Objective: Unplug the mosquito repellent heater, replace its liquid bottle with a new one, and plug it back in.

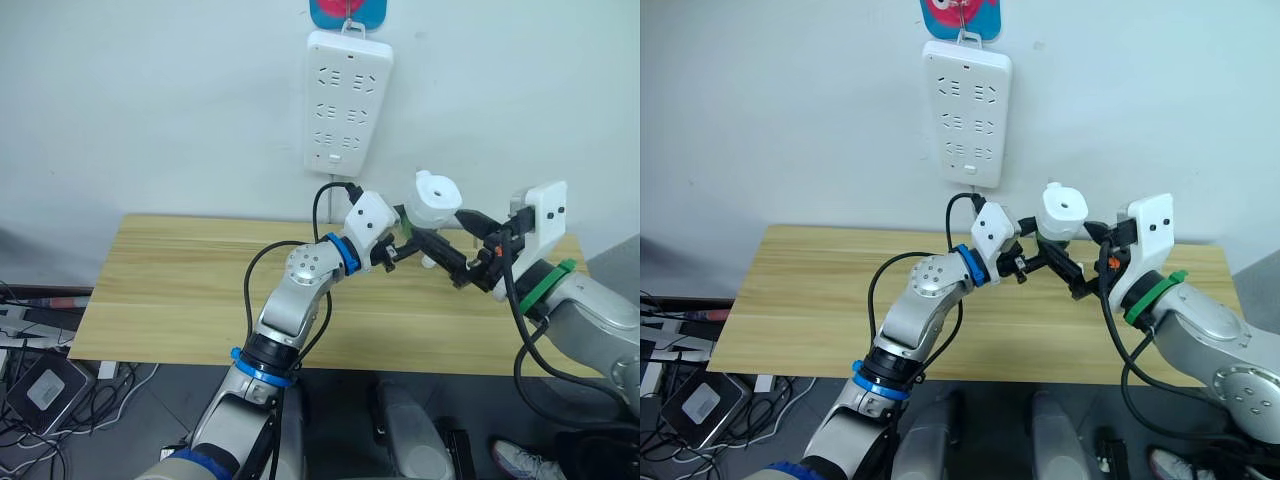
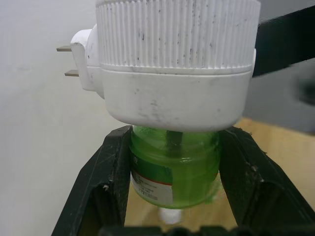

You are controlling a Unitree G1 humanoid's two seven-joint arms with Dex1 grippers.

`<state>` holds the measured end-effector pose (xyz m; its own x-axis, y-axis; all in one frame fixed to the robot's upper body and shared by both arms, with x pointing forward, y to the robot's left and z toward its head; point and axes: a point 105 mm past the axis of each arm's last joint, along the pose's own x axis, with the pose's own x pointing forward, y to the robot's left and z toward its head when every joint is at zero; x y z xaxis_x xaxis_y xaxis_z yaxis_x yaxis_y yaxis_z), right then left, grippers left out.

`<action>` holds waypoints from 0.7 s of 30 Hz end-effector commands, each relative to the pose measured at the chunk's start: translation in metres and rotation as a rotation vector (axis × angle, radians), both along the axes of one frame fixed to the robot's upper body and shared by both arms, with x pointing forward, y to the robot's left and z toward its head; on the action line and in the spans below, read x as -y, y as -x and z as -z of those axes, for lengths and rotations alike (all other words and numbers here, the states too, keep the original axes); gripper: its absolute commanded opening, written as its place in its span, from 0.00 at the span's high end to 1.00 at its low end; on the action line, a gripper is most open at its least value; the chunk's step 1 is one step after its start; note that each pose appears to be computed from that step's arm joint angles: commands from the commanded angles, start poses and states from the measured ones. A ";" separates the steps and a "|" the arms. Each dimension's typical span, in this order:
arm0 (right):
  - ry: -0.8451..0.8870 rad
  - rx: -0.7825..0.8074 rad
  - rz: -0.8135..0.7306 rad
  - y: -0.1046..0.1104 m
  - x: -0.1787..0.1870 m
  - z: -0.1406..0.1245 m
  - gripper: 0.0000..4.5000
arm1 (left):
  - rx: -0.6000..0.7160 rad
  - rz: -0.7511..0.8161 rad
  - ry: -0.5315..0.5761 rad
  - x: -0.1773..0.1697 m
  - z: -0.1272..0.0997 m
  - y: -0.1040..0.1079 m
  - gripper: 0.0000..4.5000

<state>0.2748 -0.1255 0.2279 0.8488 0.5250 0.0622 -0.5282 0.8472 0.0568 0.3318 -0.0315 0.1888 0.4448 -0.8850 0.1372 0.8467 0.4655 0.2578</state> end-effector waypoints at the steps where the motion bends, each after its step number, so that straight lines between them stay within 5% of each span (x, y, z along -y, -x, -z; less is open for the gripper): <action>1: -0.017 0.093 -0.005 0.004 -0.008 -0.014 0.00 | 0.043 0.029 0.041 -0.001 -0.015 0.007 0.51; 15: -0.058 0.150 0.074 -0.012 -0.027 -0.017 0.00 | 0.076 0.038 0.066 0.005 -0.025 0.011 0.51; 18: -0.071 0.157 0.083 -0.013 -0.028 -0.017 0.12 | 0.076 0.036 0.065 0.004 -0.024 0.011 0.51; 21: -0.081 0.153 0.083 -0.013 -0.030 -0.014 0.34 | 0.073 0.032 0.067 0.003 -0.023 0.011 0.51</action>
